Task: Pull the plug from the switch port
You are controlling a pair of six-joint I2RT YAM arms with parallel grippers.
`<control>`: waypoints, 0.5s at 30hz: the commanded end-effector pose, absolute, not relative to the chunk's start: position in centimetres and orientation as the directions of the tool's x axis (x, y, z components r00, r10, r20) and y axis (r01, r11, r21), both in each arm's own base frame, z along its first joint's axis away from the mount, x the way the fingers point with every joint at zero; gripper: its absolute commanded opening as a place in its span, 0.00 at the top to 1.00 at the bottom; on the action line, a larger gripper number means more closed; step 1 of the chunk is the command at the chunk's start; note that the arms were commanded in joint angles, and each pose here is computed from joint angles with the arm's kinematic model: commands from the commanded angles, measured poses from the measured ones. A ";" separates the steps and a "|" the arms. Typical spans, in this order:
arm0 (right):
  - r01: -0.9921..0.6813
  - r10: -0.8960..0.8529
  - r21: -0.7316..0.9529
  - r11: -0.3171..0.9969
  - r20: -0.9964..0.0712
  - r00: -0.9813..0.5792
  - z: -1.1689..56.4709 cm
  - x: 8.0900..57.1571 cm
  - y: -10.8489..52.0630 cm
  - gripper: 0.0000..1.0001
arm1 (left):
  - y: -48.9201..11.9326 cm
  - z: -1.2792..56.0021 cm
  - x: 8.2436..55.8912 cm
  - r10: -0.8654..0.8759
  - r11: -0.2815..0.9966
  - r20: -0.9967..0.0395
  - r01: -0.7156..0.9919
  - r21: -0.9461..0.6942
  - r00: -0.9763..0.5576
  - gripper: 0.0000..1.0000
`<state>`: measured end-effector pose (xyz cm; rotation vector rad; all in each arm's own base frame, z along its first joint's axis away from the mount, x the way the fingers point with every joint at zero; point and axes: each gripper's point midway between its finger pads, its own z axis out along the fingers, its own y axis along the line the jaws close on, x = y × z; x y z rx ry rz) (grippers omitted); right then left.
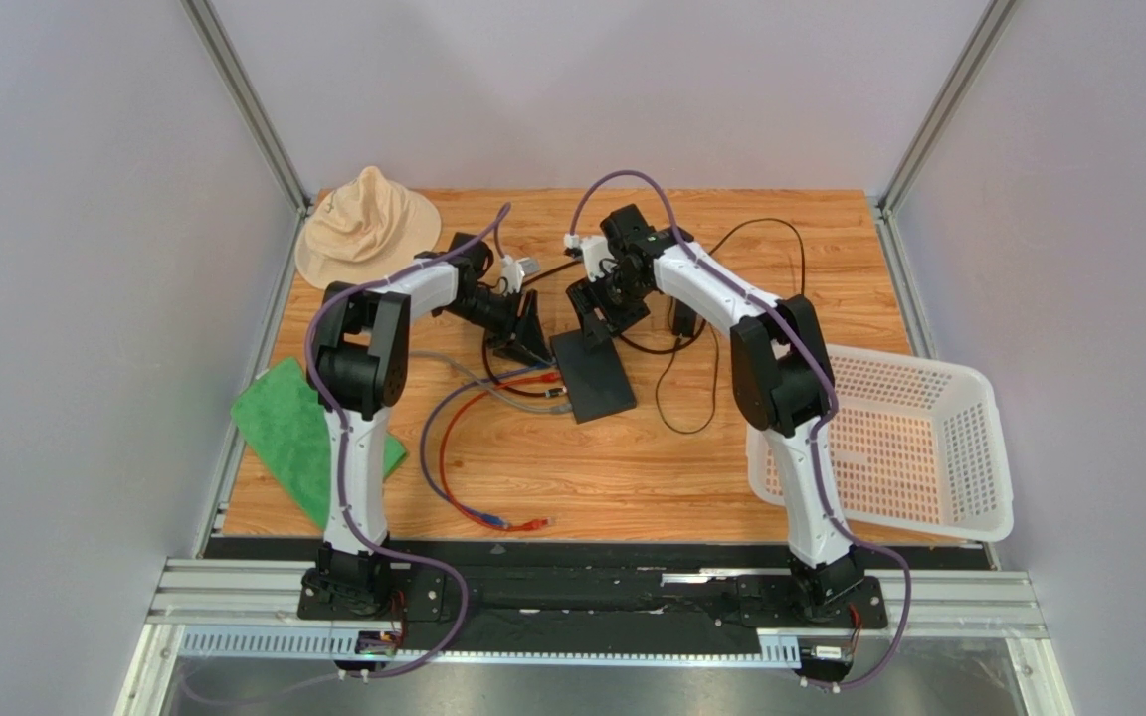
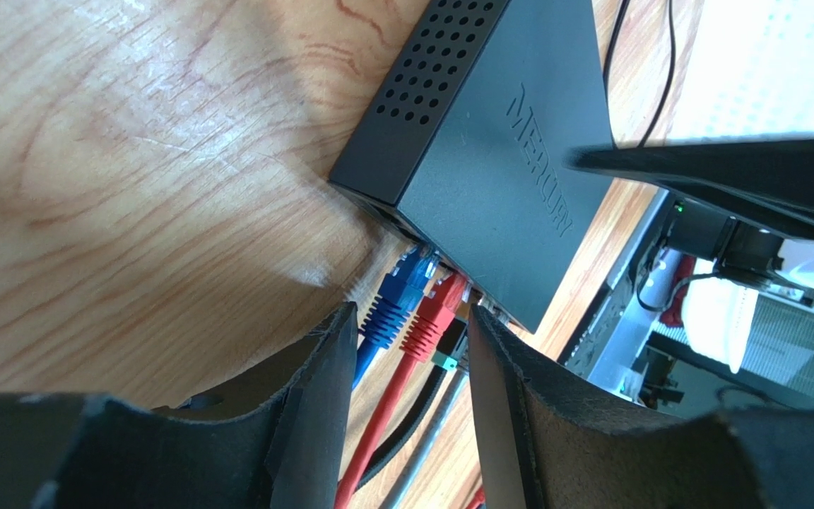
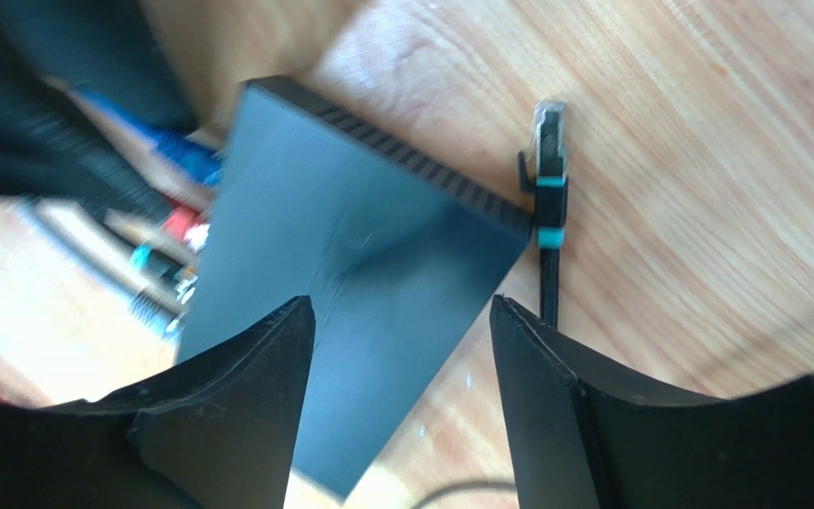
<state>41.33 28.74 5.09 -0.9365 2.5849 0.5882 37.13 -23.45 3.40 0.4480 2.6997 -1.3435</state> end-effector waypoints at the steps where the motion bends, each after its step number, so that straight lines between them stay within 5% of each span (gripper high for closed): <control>1: -0.757 -0.510 0.216 0.616 -0.623 -0.593 15.4 41.5 29.6 0.34 | -22.8 3.6 37.0 0.208 0.602 -0.225 0.306 -0.738 -0.952 0.48; 10: -0.763 -0.311 0.197 0.616 -0.829 -0.465 21.6 41.1 32.1 0.37 | -23.8 2.3 37.3 0.200 0.601 -0.197 0.279 -0.749 -0.960 0.53; 15: -0.678 -0.432 0.163 0.716 -0.660 -0.615 13.3 42.7 30.1 0.61 | -24.5 2.3 37.2 0.219 0.613 -0.205 0.298 -0.732 -0.954 0.55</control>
